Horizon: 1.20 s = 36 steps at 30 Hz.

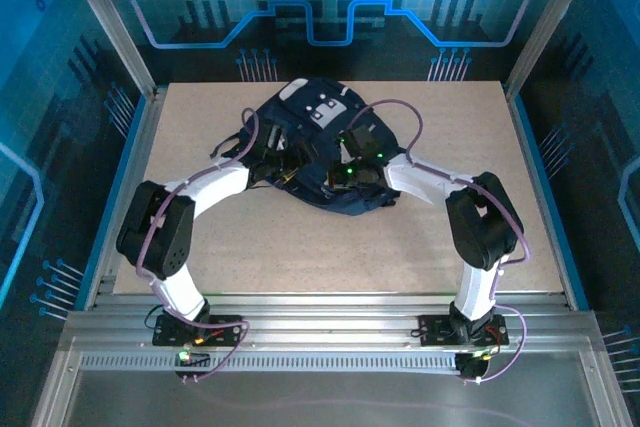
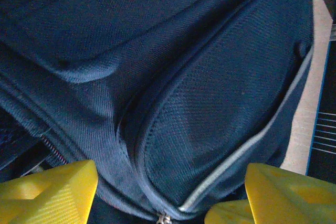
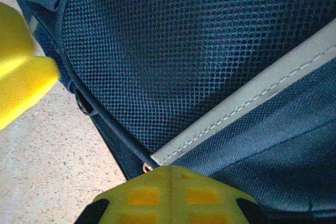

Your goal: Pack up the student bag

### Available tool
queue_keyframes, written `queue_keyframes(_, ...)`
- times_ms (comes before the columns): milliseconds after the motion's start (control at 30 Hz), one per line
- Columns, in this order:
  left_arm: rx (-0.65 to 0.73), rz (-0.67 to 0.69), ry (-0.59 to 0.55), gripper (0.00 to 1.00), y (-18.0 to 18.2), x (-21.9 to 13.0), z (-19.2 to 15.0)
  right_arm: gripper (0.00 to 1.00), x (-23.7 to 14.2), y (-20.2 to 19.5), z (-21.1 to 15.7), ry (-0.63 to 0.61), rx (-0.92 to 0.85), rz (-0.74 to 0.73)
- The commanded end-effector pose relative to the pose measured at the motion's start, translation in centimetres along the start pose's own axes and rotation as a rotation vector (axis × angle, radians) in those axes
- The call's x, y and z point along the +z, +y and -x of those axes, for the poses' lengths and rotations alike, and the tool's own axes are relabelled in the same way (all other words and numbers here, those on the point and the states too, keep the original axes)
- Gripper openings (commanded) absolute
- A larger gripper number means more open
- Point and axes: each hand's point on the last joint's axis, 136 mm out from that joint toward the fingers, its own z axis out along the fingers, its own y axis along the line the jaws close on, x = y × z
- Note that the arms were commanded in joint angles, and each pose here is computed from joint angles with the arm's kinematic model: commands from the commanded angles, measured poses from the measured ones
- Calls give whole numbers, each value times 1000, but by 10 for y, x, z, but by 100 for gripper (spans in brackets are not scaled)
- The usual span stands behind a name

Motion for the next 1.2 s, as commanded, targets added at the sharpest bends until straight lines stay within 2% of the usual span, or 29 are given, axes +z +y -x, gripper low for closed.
queue_keyframes(0, -16, 4, 12, 73, 0, 17, 2, 0, -2, 24, -4, 25, 1, 135)
queue_keyframes(100, -8, 10, 14, 64, 1, 28, 4, 0, 1, 22, -7, 39, 3, 129)
queue_keyframes(233, 12, 27, 6, 36, 2, 39, 10, 0, -2, 21, -11, 50, -18, 119)
queue_keyframes(367, 8, 13, 22, 3, 0, 47, 10, 0, -7, 19, -15, 60, -42, 92)
queue_keyframes(400, -2, 5, 23, 0, -1, 48, 10, 0, -10, 18, -17, 62, -50, 78)
queue_keyframes(467, -25, -19, 22, 0, -4, 47, 10, 0, -15, 14, -21, 67, -67, 36)
queue_keyframes(567, -71, -73, 20, 0, -15, 40, 10, 9, -24, 4, -26, 68, -101, -41)
queue_keyframes(667, -112, -147, 13, 0, -34, 28, 13, 28, -34, -9, -26, 51, -122, -123)
queue_keyframes(733, -115, -181, 1, 0, -46, 18, 17, 46, -39, -16, -23, 37, -132, -159)
queue_keyframes(800, -112, -197, -9, 0, -52, 10, 20, 54, -38, -20, -20, 40, -120, -157)
queue_keyframes(933, -123, -212, -15, 0, -56, 7, 21, 59, -28, -20, -12, 28, -102, -139)
queue_keyframes(1167, -173, -239, -3, 0, -54, 8, 16, 59, -4, -22, -8, 41, -74, -134)
